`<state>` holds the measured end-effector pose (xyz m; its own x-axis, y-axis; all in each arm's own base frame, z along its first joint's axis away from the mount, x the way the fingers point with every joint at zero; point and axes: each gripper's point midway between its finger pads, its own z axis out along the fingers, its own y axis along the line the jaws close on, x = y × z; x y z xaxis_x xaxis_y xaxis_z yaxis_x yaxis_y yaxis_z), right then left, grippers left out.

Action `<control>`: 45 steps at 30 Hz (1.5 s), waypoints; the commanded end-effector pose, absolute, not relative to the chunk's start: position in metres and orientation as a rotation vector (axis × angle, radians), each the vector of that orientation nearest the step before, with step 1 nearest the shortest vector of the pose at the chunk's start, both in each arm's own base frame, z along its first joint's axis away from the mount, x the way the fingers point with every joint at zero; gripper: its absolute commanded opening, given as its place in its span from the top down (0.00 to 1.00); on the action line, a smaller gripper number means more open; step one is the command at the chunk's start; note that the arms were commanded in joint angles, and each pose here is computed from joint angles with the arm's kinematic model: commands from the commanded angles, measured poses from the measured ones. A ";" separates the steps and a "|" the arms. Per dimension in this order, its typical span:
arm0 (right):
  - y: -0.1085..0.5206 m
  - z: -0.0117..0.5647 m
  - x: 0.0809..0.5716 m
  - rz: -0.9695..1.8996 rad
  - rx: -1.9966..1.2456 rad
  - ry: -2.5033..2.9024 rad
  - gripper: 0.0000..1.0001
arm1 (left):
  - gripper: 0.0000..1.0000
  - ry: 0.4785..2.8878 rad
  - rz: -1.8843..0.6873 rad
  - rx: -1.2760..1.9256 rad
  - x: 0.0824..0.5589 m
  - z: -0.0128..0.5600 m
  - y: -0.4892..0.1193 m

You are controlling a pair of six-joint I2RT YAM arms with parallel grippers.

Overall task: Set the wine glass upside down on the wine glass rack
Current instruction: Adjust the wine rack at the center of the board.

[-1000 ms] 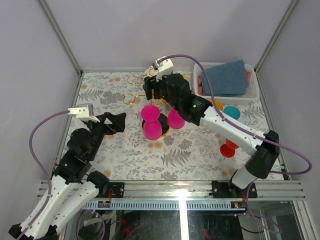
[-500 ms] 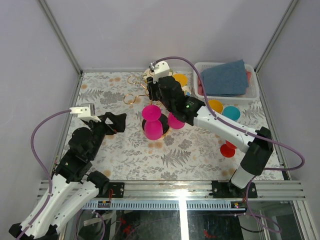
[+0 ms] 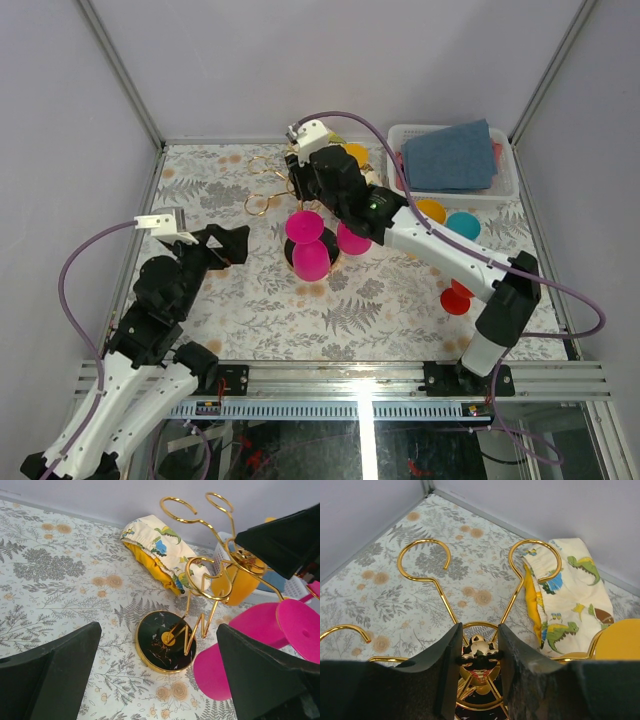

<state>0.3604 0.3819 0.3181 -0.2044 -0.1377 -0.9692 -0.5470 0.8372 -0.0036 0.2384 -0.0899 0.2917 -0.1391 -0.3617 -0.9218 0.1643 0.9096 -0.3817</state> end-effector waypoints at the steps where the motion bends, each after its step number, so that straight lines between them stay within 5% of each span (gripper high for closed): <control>1: 0.397 0.370 0.364 0.465 -0.677 1.571 1.00 | 0.00 1.593 -0.488 -0.130 0.232 0.308 -0.090; 28: 0.412 0.363 0.378 0.775 -1.451 1.199 1.00 | 0.00 1.571 -0.522 -0.062 0.229 0.311 -0.098; 39: 0.410 0.403 0.367 0.864 -1.304 1.179 0.37 | 0.00 1.569 -0.524 -0.059 0.227 0.311 -0.098; 45: 0.391 0.444 0.375 0.858 -0.981 1.261 0.24 | 0.00 1.585 -0.509 -0.090 0.230 0.308 -0.094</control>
<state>0.3768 0.4081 0.3568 0.0928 -0.2203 -0.9710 -0.9754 0.1756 -0.1331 0.2268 -0.0981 0.3005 -0.1269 -0.3506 -0.9279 0.2571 0.8918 -0.3722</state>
